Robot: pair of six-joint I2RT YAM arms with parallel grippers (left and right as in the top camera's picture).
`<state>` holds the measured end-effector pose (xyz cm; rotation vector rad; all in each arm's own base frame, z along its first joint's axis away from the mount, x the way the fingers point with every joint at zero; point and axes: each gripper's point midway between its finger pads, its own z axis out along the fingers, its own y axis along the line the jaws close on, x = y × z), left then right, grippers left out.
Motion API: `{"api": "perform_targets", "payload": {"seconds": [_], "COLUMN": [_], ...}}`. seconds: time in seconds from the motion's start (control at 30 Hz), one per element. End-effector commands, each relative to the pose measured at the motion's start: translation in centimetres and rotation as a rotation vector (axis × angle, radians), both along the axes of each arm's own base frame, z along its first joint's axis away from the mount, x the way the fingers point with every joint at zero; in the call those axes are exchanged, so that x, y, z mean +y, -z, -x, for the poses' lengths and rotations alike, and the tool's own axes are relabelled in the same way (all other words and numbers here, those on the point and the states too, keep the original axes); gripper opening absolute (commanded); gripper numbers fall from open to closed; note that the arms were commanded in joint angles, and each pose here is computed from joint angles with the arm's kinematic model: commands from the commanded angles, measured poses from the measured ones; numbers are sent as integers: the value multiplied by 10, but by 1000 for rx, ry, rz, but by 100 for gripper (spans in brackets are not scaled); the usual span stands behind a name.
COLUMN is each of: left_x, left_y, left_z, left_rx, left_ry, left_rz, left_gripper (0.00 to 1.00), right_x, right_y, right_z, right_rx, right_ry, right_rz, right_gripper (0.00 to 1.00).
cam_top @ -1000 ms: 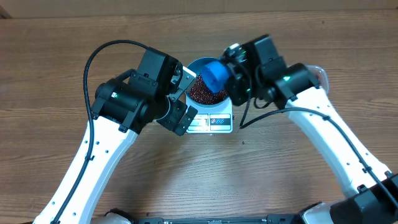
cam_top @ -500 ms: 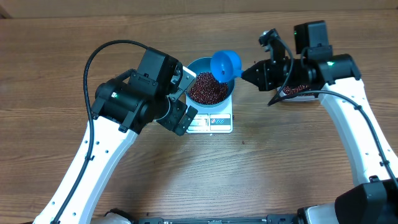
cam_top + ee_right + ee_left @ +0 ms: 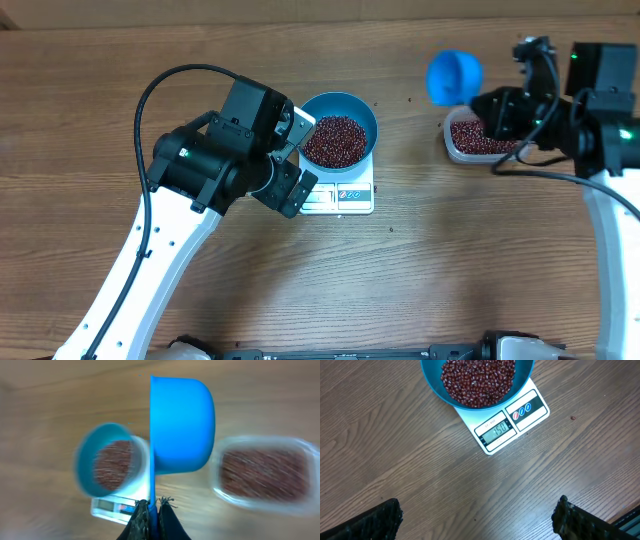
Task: Scoop item into bowl and weigh 150g on scale
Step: 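Move the scoop back over the bean tub with the right gripper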
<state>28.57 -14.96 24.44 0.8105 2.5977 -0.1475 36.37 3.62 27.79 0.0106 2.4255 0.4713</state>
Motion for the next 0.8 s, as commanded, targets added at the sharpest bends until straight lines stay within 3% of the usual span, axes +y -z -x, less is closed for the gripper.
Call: {"api": "perform_targets", "payload": {"seconds": [0.0, 0.13, 0.27, 0.77], "left_x": [0, 0, 0, 0], "left_y": [0, 0, 0, 0], "left_z": [1, 1, 1, 1], "left_rx": [0, 0, 0, 0], "left_ry": [15, 15, 15, 15], "left_rz": [4, 4, 4, 4], "left_gripper": [99, 100, 100, 100], "right_x": [-57, -89, -100, -78], "right_y": [9, 15, 17, 32], "right_z": [3, 9, 13, 14], "right_rx": [62, 102, 111, 151], "right_ry": [283, 447, 490, 425], "right_rz": [198, 307, 361, 561], "right_gripper": [4, 4, 4, 4]}}
